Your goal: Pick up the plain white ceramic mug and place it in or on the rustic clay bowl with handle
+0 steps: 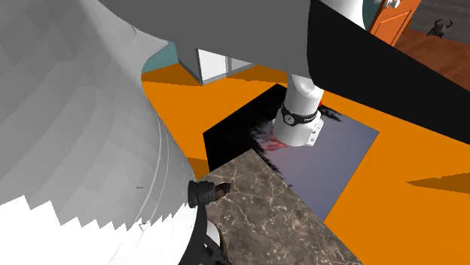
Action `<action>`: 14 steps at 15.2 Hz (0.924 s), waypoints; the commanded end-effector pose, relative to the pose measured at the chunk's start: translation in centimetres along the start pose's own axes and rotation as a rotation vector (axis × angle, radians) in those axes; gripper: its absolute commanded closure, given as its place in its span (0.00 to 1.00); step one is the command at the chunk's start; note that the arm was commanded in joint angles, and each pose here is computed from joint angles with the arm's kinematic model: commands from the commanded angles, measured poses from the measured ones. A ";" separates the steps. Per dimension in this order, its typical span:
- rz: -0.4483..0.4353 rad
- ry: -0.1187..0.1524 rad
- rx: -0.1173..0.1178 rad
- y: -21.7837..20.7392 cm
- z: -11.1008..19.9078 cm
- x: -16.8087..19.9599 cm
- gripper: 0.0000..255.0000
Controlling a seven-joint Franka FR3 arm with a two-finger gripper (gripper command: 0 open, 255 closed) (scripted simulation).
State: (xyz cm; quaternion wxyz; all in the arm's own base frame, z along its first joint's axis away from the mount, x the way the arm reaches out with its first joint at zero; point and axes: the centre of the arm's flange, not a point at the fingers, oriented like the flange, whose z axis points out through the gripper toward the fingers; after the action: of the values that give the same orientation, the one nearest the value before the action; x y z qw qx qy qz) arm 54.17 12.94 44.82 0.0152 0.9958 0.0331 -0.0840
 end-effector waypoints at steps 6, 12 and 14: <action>0.000 0.000 0.000 0.0 -4.0 0.0 0.00; 0.000 0.000 0.000 0.0 -5.0 0.0 0.00; 0.000 0.000 0.000 0.0 -5.0 0.0 0.00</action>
State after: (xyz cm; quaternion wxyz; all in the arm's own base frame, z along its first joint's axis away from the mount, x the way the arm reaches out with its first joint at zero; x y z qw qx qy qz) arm 55.00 13.12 49.74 0.0152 0.9958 0.0331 -0.0839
